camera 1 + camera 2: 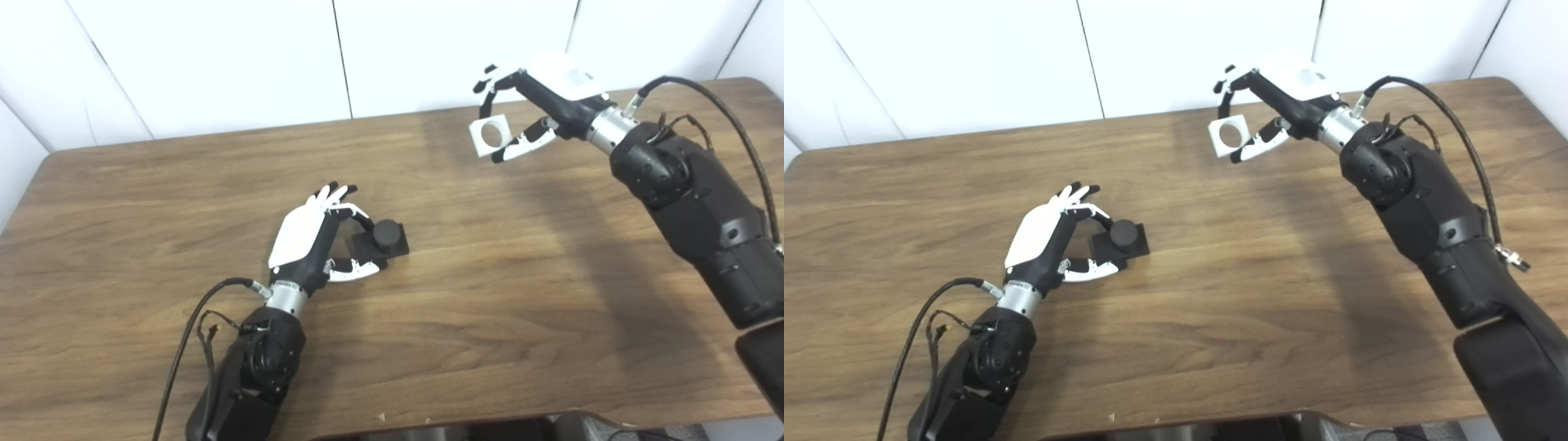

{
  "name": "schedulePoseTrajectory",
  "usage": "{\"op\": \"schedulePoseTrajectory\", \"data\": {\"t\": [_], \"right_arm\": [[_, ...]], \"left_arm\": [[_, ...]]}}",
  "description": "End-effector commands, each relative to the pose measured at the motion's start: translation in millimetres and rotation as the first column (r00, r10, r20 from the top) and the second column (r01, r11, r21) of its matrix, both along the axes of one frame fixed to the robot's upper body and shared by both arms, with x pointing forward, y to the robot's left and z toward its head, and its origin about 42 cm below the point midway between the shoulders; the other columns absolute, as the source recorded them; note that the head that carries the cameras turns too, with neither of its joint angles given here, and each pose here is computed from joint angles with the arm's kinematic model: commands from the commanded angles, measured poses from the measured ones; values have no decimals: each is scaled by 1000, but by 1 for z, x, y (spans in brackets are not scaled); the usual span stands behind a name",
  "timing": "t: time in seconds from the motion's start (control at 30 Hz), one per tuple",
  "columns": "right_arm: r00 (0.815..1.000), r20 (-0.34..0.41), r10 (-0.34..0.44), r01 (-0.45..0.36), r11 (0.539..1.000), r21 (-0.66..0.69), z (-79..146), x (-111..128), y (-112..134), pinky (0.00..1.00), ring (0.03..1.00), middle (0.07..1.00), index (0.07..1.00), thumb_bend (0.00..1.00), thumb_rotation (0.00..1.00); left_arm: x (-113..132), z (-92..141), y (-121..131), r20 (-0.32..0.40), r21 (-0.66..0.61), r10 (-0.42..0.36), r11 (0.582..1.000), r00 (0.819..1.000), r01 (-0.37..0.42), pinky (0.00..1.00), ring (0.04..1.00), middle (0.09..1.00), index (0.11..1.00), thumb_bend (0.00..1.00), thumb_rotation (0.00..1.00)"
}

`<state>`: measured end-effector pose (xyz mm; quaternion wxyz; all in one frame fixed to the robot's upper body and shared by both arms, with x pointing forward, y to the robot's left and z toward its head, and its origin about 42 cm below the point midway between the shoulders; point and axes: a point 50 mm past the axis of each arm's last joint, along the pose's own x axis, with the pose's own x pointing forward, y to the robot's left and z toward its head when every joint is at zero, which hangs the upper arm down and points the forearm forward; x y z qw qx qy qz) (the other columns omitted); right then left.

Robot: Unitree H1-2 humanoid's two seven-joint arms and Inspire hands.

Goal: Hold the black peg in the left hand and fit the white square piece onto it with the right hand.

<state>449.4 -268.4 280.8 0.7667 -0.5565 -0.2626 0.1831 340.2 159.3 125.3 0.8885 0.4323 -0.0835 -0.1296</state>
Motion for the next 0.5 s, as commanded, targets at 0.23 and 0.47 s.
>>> {"op": "schedulePoseTrajectory", "data": {"t": [0.23, 0.47], "right_arm": [[988, 92, 127, -130, 991, 26, 37, -32, 43, 897, 871, 769, 482, 515, 156], [975, 79, 206, -209, 977, 31, 39, -52, 70, 935, 894, 781, 482, 515, 157]], "left_arm": [[-1, -19, 3, -82, 76, 13, 997, 997, -7, 1000, 1000, 928, 492, 516, 85], [1, -18, 2, -74, 75, 12, 997, 997, -7, 1000, 1000, 925, 492, 516, 83]]}}
